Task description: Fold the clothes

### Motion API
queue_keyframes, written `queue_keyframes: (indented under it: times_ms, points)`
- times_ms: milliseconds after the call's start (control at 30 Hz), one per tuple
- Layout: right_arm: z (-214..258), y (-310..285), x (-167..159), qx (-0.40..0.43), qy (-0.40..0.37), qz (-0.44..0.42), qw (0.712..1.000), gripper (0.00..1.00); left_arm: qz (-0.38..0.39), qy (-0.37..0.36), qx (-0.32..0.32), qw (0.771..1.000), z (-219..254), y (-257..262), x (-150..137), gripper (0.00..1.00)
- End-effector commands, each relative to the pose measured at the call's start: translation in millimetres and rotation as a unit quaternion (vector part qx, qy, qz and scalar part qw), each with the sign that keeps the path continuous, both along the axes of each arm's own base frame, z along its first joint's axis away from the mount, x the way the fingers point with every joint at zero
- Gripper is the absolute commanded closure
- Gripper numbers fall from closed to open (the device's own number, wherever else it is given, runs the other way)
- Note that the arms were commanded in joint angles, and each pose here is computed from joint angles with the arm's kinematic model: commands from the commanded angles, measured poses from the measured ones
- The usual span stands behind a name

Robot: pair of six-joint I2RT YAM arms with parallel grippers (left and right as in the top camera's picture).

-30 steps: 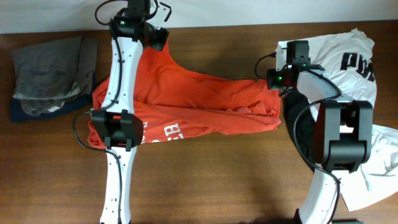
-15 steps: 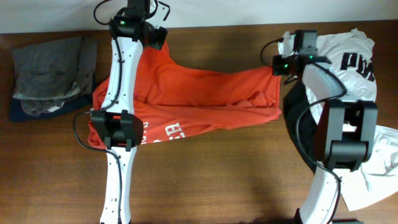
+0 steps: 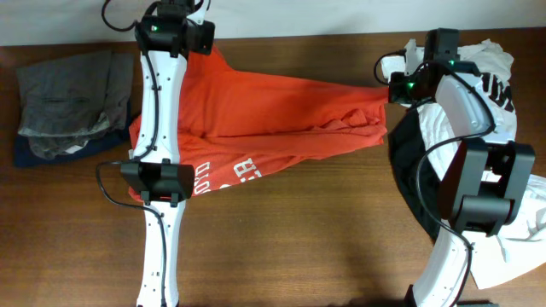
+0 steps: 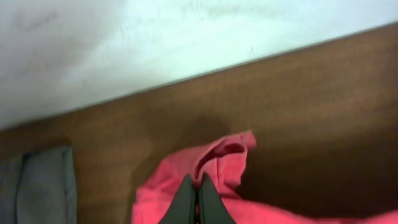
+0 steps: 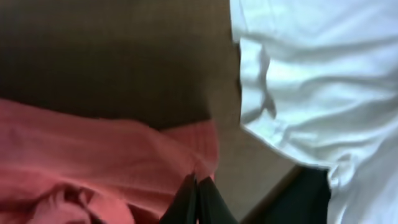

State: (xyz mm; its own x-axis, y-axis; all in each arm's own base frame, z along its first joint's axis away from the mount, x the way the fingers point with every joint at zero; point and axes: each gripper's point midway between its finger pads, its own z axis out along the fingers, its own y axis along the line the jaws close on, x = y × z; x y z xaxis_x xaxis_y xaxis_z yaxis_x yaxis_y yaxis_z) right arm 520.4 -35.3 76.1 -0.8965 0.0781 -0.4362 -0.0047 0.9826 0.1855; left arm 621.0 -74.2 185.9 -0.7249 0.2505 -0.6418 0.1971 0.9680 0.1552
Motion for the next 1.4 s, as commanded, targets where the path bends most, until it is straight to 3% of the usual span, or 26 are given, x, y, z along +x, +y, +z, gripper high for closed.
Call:
queue_keyframes:
  times_ms: [0, 467, 800, 1367]
  points:
    - [21.8, -1.5, 1.9, 0.009, -0.006, 0.006, 1.000, 0.96, 0.022, 0.014, 0.001, 1.000, 6.6, 8.9, -12.5, 1.00]
    - [27.4, 4.6, -42.3, 0.021, 0.090, 0.019, 0.996, 0.96, 0.054, 0.189, 0.034, 0.980, -35.4, 32.2, -87.8, 1.00]
    - [24.7, 11.9, -60.5, 0.040, 0.127, 0.022, 0.991, 0.96, 0.076, 0.188, 0.030, 0.979, -32.6, 35.8, -89.9, 1.00]
    - [24.7, 11.8, -60.4, 0.040, 0.126, 0.023, 0.991, 0.96, 0.114, 0.168, -0.015, 0.979, 6.3, 31.0, -103.1, 1.00]
